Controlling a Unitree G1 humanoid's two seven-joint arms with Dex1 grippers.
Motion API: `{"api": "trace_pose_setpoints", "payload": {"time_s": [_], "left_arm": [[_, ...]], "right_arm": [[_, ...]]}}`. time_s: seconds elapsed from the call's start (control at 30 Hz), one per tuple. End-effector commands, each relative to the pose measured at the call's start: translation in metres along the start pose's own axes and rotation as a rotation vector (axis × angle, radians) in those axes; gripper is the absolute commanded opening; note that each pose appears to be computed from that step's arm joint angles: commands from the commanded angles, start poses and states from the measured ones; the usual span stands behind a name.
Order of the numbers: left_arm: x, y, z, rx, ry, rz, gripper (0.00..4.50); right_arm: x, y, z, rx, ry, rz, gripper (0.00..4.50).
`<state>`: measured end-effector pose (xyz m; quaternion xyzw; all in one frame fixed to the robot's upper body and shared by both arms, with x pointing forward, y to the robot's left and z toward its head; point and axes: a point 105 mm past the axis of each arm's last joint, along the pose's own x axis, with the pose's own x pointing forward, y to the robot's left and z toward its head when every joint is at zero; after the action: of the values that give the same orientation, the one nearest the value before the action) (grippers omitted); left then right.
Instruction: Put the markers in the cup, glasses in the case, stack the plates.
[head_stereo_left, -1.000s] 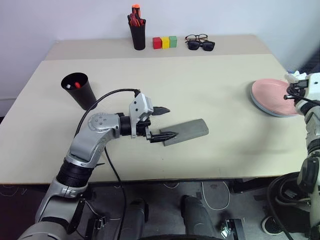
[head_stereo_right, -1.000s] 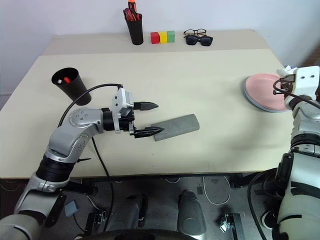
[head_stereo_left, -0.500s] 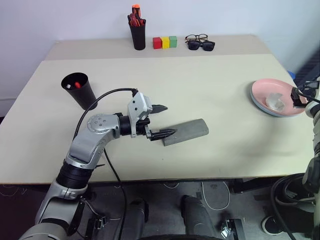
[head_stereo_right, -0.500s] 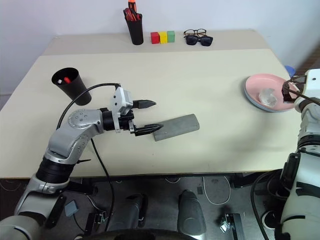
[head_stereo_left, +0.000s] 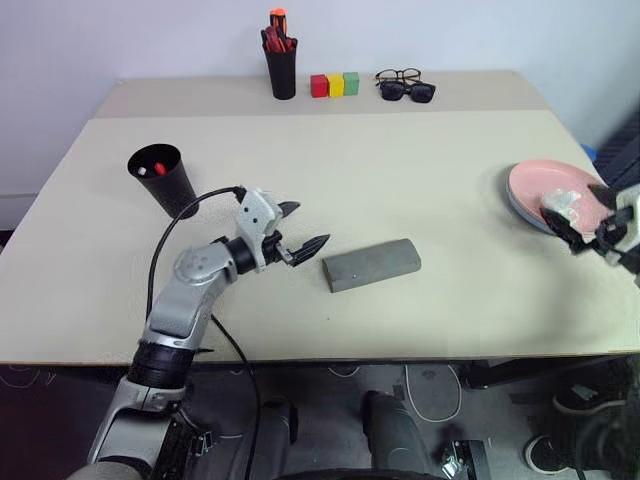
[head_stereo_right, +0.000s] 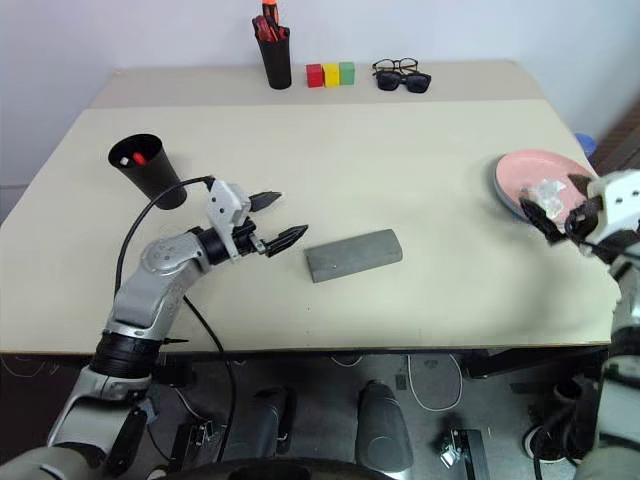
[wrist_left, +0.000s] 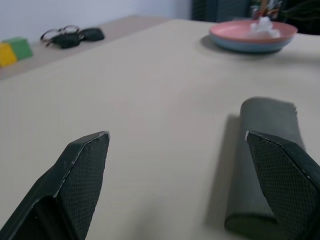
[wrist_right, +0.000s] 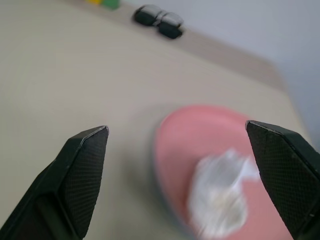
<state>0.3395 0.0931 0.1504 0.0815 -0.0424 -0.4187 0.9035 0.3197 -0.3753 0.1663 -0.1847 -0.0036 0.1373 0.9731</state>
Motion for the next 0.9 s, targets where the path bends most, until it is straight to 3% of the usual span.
{"api": "trace_pose_setpoints", "payload": {"time_s": [0.03, 0.4, 0.9], "left_arm": [[-0.015, 0.005, 0.014, 0.047, -0.051, 0.036, 4.50], [-0.065, 0.018, 0.002, 0.034, 0.028, 0.124, 4.50], [-0.075, 0.004, 0.002, 0.021, 0.034, 0.087, 4.50]], "right_arm": [[-0.024, 0.002, 0.028, -0.037, -0.052, 0.035, 4.48], [-0.113, 0.020, 0.024, -0.005, 0.089, 0.002, 4.48], [-0.134, 0.035, 0.025, 0.031, 0.110, -0.010, 4.48]]}}
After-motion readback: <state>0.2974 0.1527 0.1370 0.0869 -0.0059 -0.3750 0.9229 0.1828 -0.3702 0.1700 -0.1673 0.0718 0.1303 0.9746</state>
